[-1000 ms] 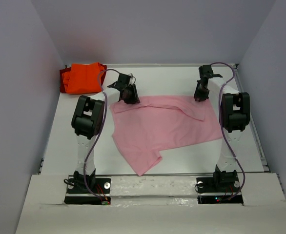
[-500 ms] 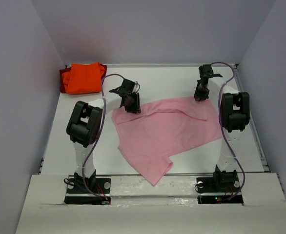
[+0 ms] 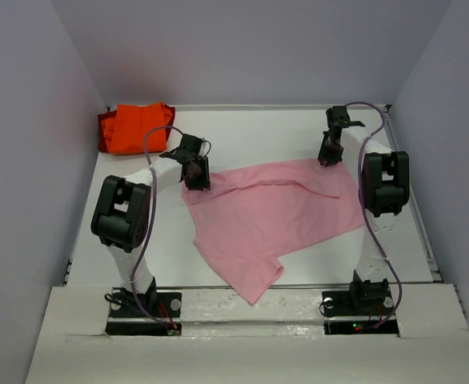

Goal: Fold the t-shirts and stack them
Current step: Fold the tshirt

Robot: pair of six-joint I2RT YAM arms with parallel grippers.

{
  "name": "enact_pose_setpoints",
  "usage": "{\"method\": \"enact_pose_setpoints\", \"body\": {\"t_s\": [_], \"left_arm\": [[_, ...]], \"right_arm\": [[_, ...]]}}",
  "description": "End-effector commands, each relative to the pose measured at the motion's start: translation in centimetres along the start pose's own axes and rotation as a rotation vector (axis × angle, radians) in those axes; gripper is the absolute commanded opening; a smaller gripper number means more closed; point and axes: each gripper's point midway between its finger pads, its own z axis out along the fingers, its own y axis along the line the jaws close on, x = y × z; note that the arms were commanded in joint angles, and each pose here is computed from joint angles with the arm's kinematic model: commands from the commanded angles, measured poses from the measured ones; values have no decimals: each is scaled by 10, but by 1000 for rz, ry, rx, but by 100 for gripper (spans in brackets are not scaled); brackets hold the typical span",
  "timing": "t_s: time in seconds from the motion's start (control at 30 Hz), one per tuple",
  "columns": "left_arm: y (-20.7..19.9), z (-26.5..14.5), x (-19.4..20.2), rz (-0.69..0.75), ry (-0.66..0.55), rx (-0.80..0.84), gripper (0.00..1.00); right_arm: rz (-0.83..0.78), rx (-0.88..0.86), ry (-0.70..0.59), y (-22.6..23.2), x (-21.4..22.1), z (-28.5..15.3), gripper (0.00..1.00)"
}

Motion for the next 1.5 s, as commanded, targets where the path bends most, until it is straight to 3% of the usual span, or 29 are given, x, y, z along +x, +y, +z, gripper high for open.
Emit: {"method": "enact_pose_setpoints", "body": {"t_s": [0.0, 0.27, 0.37, 0.47, 0.5, 0.6, 1.0, 1.1, 1.17, 1.2, 1.27, 1.47], "left_arm": [[-5, -21, 2, 18, -31, 33, 38], [-6, -15, 8, 9, -12, 46, 38], [-5, -12, 11, 14, -5, 39, 32], [-4, -9, 15, 22, 7, 41, 22], [-2, -6, 18, 21, 17, 38, 12], [1, -2, 21, 27, 23, 29, 0], [-18, -42, 31, 5, -26, 126, 0], [4, -55, 12, -5, -115, -15, 0], [18, -62, -1, -15, -159, -103, 6], [21, -62, -2, -21, -160, -124, 14], [27, -62, -3, -30, -155, -166, 18], [57, -40, 19, -106, -82, -285, 24]], "right_arm": [[14, -12, -32, 1, -14, -3, 29], [13, -7, -24, -1, -11, 0, 29], [14, -8, -26, -1, -12, -1, 29], [14, -11, -30, 0, -13, -3, 29], [14, -8, -31, 0, -13, -3, 29], [14, -10, -27, 0, -12, -2, 29], [14, -13, -28, 0, -12, -3, 29], [14, -14, -26, 0, -11, -2, 29], [14, -20, -19, 1, -9, 0, 29], [14, -18, -14, 1, -8, 2, 29], [14, -16, -13, 0, -7, 1, 29], [15, -25, -25, 2, -11, -2, 29]]}}
